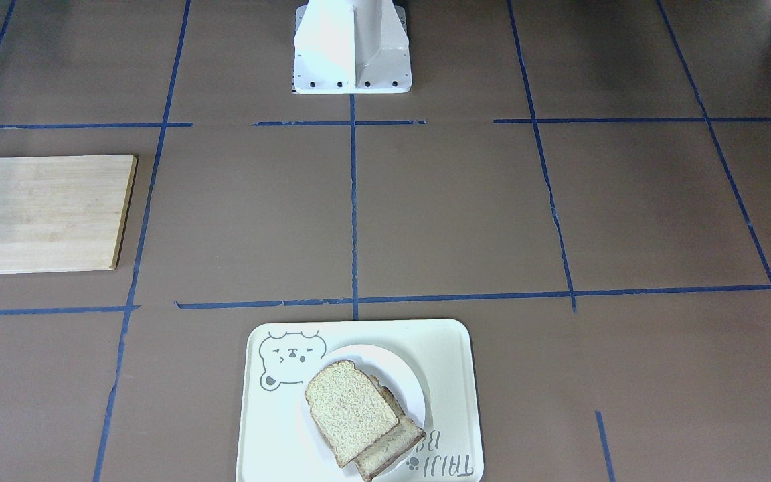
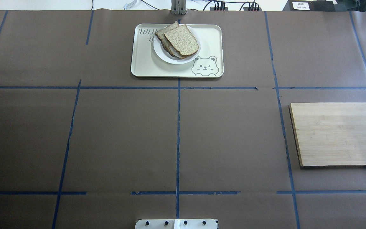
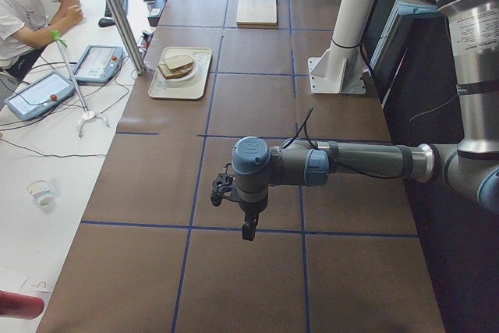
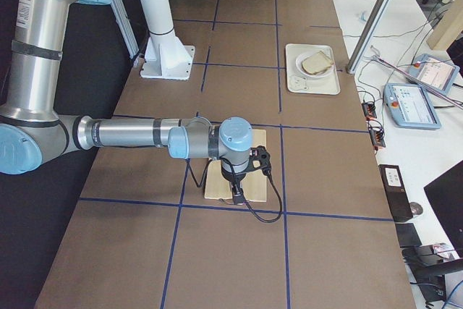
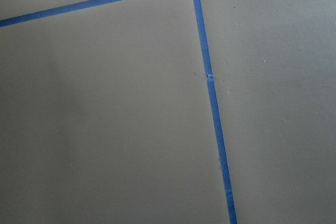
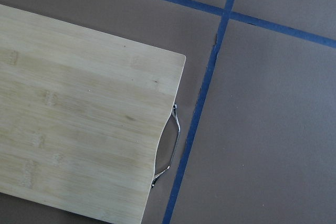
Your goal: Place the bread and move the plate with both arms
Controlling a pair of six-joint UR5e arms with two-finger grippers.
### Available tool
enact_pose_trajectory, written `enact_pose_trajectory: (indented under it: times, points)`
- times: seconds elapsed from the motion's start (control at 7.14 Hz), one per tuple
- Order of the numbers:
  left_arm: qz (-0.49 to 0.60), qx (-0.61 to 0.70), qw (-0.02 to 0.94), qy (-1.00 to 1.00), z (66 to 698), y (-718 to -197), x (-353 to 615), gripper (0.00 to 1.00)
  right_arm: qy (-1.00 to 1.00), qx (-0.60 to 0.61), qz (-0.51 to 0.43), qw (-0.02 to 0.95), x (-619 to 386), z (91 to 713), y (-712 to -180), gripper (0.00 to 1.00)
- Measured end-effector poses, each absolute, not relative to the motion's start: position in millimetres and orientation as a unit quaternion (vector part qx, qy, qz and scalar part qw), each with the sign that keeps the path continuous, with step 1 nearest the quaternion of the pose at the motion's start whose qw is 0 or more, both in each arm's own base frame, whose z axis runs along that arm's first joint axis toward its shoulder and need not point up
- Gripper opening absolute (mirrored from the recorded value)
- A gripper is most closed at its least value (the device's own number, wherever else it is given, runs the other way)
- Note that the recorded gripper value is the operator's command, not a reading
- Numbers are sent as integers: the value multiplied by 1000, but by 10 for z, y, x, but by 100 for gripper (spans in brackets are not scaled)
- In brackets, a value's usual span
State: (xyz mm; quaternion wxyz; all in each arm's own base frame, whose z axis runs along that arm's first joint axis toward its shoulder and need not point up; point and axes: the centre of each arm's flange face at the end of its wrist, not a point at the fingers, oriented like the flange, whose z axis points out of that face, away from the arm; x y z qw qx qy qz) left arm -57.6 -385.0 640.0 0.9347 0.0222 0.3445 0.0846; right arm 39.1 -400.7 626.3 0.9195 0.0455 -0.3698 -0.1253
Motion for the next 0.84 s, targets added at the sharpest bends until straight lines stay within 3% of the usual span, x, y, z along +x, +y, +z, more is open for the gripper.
enact_pose_trajectory:
  times: [0.84]
  points:
    - [86, 25, 934, 345, 6375, -3854, -575, 100, -375, 45, -125, 918, 383, 6265, -3996, 100]
